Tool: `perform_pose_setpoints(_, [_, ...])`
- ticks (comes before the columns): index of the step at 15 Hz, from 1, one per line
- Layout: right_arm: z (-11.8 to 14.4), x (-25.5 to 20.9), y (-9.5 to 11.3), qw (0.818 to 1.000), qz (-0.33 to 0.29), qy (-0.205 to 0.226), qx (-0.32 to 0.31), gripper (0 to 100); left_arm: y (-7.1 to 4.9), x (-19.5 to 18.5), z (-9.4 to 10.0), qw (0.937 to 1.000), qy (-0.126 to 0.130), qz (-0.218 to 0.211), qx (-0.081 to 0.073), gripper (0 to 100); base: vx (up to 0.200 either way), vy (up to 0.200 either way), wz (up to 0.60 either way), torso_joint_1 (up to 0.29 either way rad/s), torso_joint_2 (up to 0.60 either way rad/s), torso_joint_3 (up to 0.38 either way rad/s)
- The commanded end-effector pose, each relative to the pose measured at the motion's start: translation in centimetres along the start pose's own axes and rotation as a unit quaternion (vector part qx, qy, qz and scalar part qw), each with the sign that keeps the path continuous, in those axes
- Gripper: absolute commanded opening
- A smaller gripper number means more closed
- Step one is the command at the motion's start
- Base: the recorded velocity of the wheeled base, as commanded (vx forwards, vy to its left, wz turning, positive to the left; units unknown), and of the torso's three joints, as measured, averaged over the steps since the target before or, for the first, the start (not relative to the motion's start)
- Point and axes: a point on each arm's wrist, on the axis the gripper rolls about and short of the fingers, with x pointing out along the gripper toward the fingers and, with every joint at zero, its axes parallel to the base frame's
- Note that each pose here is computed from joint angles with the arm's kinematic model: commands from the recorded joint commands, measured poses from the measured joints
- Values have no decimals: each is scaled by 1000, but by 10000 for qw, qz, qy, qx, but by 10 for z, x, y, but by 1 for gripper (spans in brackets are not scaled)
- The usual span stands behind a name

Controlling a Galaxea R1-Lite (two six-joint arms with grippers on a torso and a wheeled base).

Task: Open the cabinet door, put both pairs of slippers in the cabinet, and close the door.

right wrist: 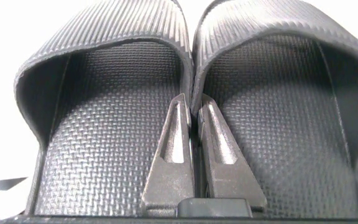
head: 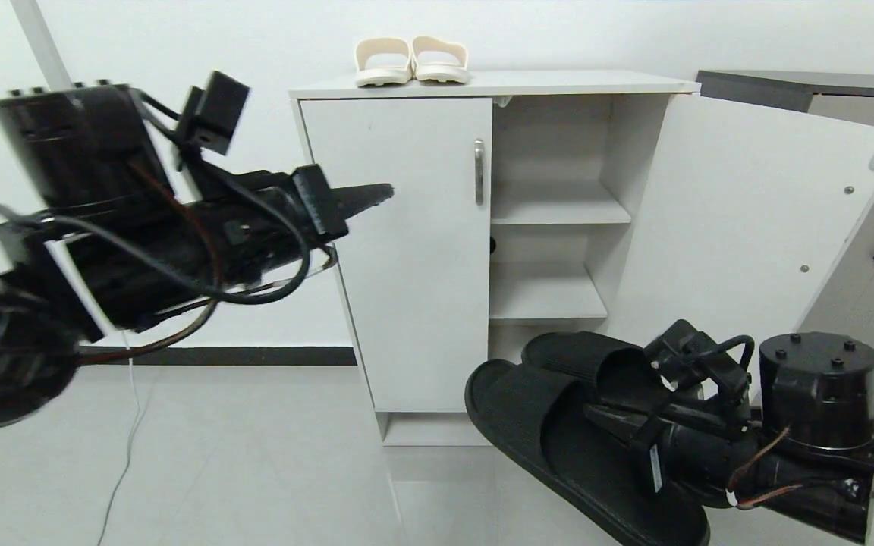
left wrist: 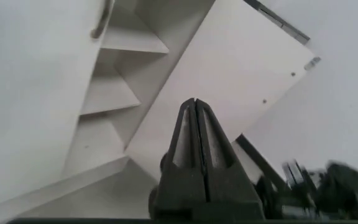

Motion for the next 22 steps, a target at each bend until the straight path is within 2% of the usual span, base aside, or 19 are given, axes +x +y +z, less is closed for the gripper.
perform_pose_setpoints(1, [-2, 6, -2, 10000, -20, 75, 26, 0, -18, -94, -1, 9982, -419, 338, 276, 0, 0, 0, 0, 0, 0, 0])
perform_pose_setpoints(2, [-3, 8, -3, 9999, -27, 90, 37, 0, -20, -111, -9, 9974, -443, 487, 294, 0, 0, 0, 0, 0, 0, 0])
perform_pose_setpoints(3, [-1, 10, -4, 9999, -65, 75, 48, 0, -23, -132, -19, 9948, -491, 794, 417, 0, 0, 0, 0, 0, 0, 0])
perform_pose_setpoints(4, [-1, 13, -4, 9999, -80, 75, 58, 0, -26, -160, -29, 9864, -641, 1352, 674, 0, 0, 0, 0, 0, 0, 0])
perform_pose_setpoints(5, [0, 15, -5, 9999, -103, 60, 97, 0, -27, -182, -43, 9776, -634, 1856, 765, 0, 0, 0, 0, 0, 0, 0])
perform_pose_setpoints(7, [2, 16, -7, 9997, -148, 36, 197, 0, -30, -216, -66, 9608, -585, 2535, 961, 0, 0, 0, 0, 0, 0, 0])
perform_pose_setpoints(8, [4, 17, -7, 9996, -149, 4, 256, 0, -32, -230, -74, 9525, -635, 2814, 974, 0, 0, 0, 0, 0, 0, 0])
perform_pose_setpoints(9, [3, 19, -7, 9994, -149, 27, 304, 0, -35, -242, -79, 9473, -731, 2959, 989, 0, 0, 0, 0, 0, 0, 0])
perform_pose_setpoints(10, [2, 20, -7, 9994, -156, 34, 320, 0, -37, -247, -82, 9456, -747, 3007, 990, 0, 0, 0, 0, 0, 0, 0])
perform_pose_setpoints(11, [0, 24, -8, 9991, -272, 95, 321, 0, -39, -261, -95, 9360, -724, 3297, 998, 0, 0, 0, 0, 0, 0, 0])
perform_pose_setpoints(13, [-1, 30, -9, 9970, -634, 125, 437, 0, -38, -276, -119, 9158, -684, 3790, 1136, 0, 0, 0, 0, 0, 0, 0])
perform_pose_setpoints(14, [-1, 34, -9, 9950, -790, 109, 603, 0, -35, -283, -137, 9056, -690, 3996, 1244, 0, 0, 0, 0, 0, 0, 0])
perform_pose_setpoints(15, [2, 38, -9, 9939, -852, 60, 696, 0, -32, -287, -149, 9005, -711, 4081, 1327, 0, 0, 0, 0, 0, 0, 0])
perform_pose_setpoints(16, [3, 40, -9, 9931, -920, 46, 731, 0, -31, -289, -155, 8986, -717, 4097, 1397, 0, 0, 0, 0, 0, 0, 0])
perform_pose_setpoints(17, [1, 48, -11, 9899, -1197, 67, 752, 0, -28, -293, -170, 8924, -761, 4166, 1559, 0, 0, 0, 0, 0, 0, 0])
perform_pose_setpoints(18, [1, 53, -11, 9878, -1358, 73, 752, 0, -26, -295, -182, 8831, -827, 4332, 1601, 0, 0, 0, 0, 0, 0, 0])
perform_pose_setpoints(20, [1, 57, -10, 9873, -1405, 70, 744, 0, -15, -294, -196, 8709, -677, 4619, 1539, 0, 0, 0, 0, 0, 0, 0])
perform_pose_setpoints(21, [1, 57, -9, 9876, -1383, 71, 737, 0, -15, -294, -196, 8712, -678, 4603, 1564, 0, 0, 0, 0, 0, 0, 0])
perform_pose_setpoints(22, [1, 57, -8, 9879, -1369, 72, 722, 0, -16, -294, -197, 8789, -625, 4421, 1679, 0, 0, 0, 0, 0, 0, 0])
